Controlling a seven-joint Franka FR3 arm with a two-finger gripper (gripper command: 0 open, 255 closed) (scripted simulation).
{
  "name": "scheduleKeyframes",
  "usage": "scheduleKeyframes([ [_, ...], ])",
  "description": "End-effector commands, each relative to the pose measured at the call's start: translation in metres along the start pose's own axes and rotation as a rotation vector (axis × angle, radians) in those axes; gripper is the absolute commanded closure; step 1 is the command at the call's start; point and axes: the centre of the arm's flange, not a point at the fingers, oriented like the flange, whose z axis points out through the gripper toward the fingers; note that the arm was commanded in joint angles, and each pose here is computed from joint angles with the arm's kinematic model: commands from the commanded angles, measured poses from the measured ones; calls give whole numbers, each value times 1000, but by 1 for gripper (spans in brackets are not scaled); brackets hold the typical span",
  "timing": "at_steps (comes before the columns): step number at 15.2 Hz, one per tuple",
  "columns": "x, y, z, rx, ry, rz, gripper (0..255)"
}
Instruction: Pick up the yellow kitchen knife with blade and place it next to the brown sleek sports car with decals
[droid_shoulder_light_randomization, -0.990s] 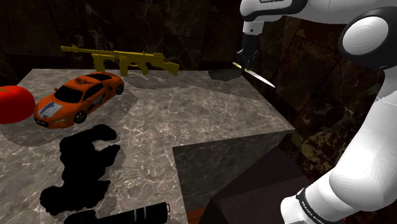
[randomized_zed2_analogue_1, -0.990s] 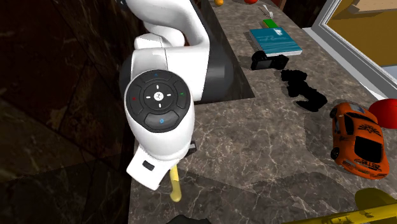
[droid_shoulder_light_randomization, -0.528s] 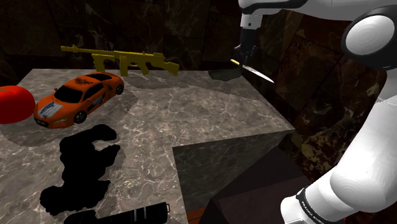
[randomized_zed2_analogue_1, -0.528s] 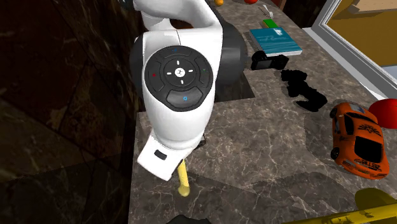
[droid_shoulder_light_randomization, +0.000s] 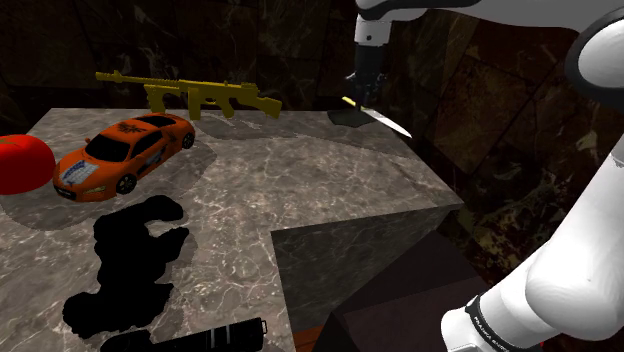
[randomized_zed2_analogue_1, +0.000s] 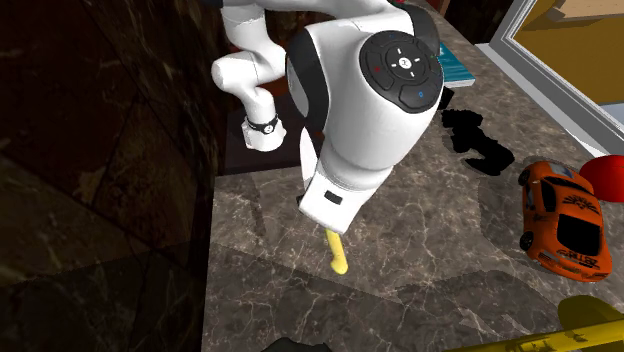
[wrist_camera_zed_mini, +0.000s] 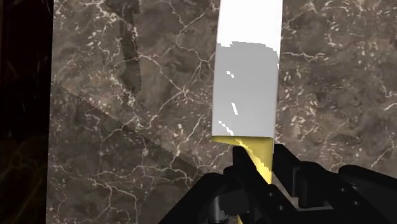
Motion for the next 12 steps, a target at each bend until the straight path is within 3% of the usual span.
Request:
scheduleKeyframes([
  [1,-6,-28,0,0,0,1,255],
  [12,-42,-169,-3,0,0,1,255],
])
